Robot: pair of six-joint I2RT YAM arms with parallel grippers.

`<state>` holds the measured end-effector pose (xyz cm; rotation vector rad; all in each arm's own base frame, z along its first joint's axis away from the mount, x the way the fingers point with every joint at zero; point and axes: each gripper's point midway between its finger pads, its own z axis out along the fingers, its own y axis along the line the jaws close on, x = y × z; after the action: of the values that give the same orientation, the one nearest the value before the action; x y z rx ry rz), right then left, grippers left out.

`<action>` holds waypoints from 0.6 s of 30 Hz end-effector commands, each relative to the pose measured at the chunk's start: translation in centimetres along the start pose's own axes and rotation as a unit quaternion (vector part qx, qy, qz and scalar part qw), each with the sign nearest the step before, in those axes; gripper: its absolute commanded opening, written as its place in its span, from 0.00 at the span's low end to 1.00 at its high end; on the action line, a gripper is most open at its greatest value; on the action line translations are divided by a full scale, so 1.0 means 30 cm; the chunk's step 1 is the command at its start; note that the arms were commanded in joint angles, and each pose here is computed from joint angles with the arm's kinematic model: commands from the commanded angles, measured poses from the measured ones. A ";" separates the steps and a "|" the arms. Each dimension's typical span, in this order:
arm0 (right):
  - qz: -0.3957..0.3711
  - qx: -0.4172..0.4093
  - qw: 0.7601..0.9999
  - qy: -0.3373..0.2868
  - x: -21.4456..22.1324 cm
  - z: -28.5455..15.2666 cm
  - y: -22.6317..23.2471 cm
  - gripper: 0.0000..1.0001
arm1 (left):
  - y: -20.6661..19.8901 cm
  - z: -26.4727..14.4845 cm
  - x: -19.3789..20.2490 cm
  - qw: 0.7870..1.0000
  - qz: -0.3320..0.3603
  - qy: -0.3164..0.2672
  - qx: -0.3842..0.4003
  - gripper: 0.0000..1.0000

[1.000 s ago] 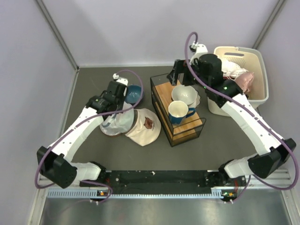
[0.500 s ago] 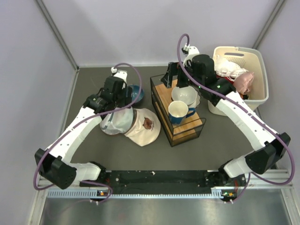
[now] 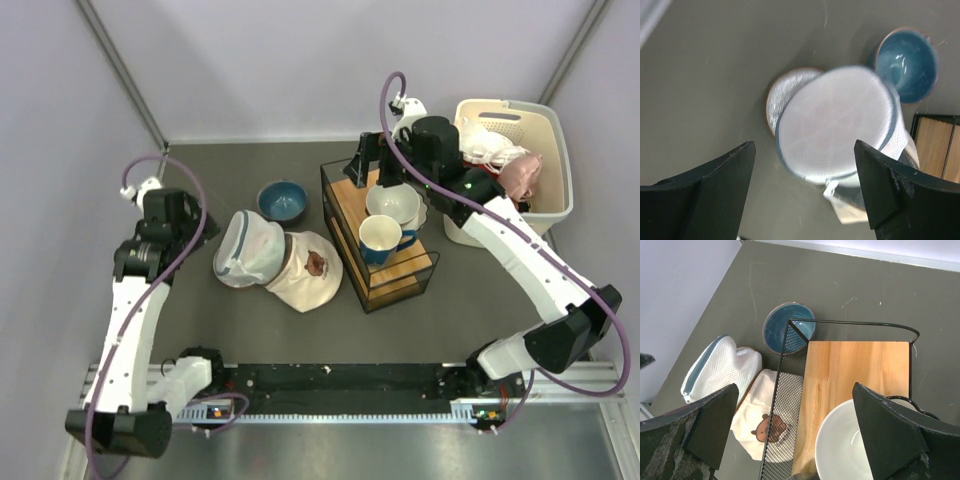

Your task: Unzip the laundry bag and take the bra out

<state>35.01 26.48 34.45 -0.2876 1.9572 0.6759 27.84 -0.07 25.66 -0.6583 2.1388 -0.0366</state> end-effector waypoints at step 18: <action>-0.014 -0.039 0.999 -0.032 -0.046 -0.049 0.080 0.99 | 0.133 0.089 0.355 0.892 -0.438 0.112 0.006 0.94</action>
<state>34.55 27.27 34.89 -0.3121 1.9380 0.7057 21.23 -1.47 13.04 -1.5707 2.0445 -0.5098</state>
